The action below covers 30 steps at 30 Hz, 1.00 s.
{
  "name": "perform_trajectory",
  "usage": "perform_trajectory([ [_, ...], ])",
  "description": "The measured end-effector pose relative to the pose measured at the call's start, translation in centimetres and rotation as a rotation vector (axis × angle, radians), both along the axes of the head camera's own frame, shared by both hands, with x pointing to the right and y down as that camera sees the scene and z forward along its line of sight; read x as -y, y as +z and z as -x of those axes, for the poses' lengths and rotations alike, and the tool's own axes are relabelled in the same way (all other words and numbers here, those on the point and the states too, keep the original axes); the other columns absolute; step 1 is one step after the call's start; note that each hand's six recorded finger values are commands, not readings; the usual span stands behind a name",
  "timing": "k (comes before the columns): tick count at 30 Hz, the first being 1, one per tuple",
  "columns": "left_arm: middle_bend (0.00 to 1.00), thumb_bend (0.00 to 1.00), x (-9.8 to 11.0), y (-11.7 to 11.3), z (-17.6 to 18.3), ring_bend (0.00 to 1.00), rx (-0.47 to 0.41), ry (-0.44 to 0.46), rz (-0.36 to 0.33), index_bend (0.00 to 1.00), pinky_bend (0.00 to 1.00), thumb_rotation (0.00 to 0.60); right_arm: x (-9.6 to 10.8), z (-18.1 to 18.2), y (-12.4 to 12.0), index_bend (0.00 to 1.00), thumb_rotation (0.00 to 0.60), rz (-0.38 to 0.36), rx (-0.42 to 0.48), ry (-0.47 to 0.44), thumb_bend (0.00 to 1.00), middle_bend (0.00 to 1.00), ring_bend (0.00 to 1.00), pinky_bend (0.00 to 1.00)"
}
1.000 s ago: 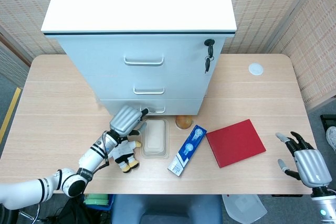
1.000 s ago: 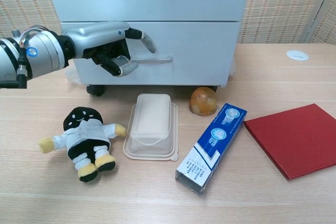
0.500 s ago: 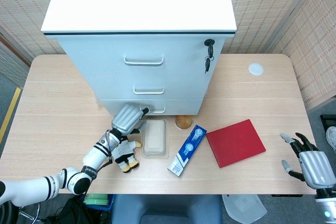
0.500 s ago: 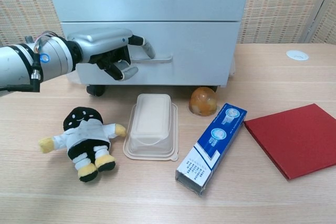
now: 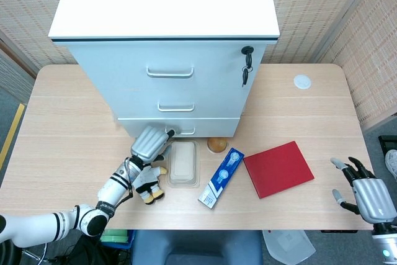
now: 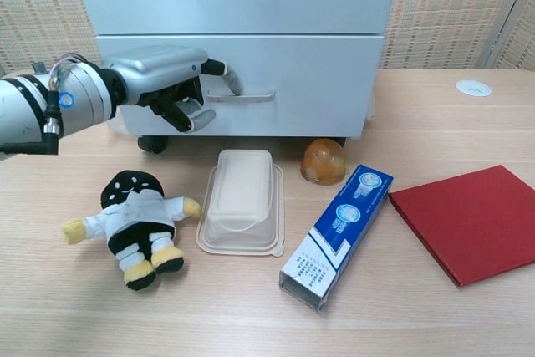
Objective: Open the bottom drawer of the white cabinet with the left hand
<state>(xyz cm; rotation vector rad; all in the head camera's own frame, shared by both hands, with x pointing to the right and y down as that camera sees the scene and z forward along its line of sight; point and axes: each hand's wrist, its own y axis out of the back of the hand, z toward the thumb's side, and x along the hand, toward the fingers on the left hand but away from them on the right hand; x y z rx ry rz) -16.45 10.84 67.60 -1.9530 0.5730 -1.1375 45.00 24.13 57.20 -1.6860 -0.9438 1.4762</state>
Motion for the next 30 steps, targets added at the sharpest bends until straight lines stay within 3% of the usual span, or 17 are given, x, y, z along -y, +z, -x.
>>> perform_trajectory([
  [30, 0.91, 0.50, -2.6, -1.1, 0.2, 0.98, 0.049, -0.008, -0.017, 0.25, 0.99, 0.600, -0.2, 0.0, 0.0, 0.16, 0.600, 0.006, -0.005, 0.002, 0.31, 0.28, 0.24, 0.32],
])
